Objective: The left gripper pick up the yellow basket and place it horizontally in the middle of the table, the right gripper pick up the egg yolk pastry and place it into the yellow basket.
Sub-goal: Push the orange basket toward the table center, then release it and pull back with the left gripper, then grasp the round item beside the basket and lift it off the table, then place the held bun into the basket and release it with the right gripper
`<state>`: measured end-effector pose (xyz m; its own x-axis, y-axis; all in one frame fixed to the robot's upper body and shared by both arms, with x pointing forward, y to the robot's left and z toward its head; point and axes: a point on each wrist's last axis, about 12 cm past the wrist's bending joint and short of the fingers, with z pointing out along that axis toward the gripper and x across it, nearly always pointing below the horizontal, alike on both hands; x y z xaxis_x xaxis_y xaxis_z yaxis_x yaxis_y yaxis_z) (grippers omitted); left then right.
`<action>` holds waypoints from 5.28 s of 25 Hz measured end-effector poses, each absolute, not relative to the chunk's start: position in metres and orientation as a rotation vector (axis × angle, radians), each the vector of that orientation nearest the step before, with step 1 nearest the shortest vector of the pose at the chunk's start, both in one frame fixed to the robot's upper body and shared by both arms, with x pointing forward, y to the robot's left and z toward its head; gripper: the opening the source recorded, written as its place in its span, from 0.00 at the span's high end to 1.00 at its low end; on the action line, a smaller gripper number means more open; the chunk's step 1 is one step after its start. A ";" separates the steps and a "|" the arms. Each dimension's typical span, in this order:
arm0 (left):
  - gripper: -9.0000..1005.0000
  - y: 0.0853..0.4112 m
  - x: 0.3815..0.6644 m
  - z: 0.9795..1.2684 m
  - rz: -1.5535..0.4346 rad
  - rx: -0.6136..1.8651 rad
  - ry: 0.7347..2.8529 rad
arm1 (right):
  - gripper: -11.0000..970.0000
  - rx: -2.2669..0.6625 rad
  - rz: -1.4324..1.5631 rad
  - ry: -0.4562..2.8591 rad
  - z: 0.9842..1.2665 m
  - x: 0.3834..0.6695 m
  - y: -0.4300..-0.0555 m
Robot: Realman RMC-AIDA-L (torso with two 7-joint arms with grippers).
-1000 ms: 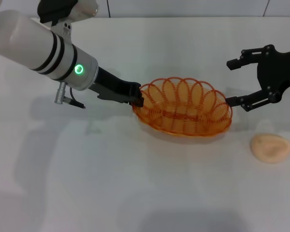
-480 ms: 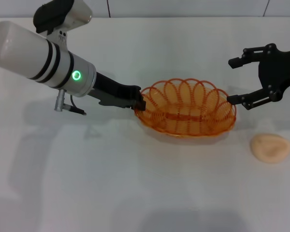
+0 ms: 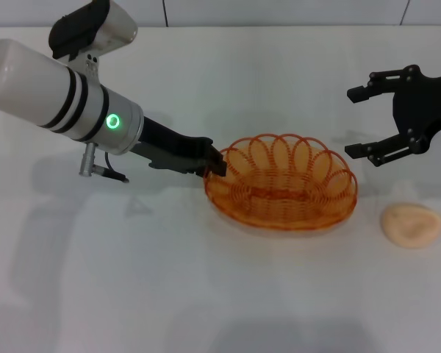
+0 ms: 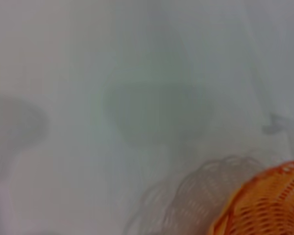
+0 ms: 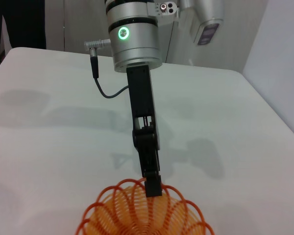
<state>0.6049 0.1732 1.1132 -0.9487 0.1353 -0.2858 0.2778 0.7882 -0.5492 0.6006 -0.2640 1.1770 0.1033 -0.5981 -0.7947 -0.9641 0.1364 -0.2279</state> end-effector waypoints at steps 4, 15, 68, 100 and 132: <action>0.76 0.174 0.605 1.115 -0.927 0.312 2.734 | 0.10 -1.554 0.561 1.593 1.176 0.599 -0.265; 0.40 0.218 0.595 1.149 -0.967 0.305 2.616 | 0.10 -1.520 0.576 1.606 1.175 0.595 -0.272; 0.12 0.334 0.490 1.129 -0.818 1.415 1.660 | 0.11 -1.507 0.559 2.288 1.189 0.586 -0.261; 0.12 0.310 0.498 1.121 -0.784 1.504 1.666 | 0.42 -1.522 0.452 2.480 1.157 0.593 -0.259; 0.12 0.309 0.497 1.120 -0.791 1.495 1.680 | 0.94 -1.565 0.643 2.040 1.216 0.597 -0.200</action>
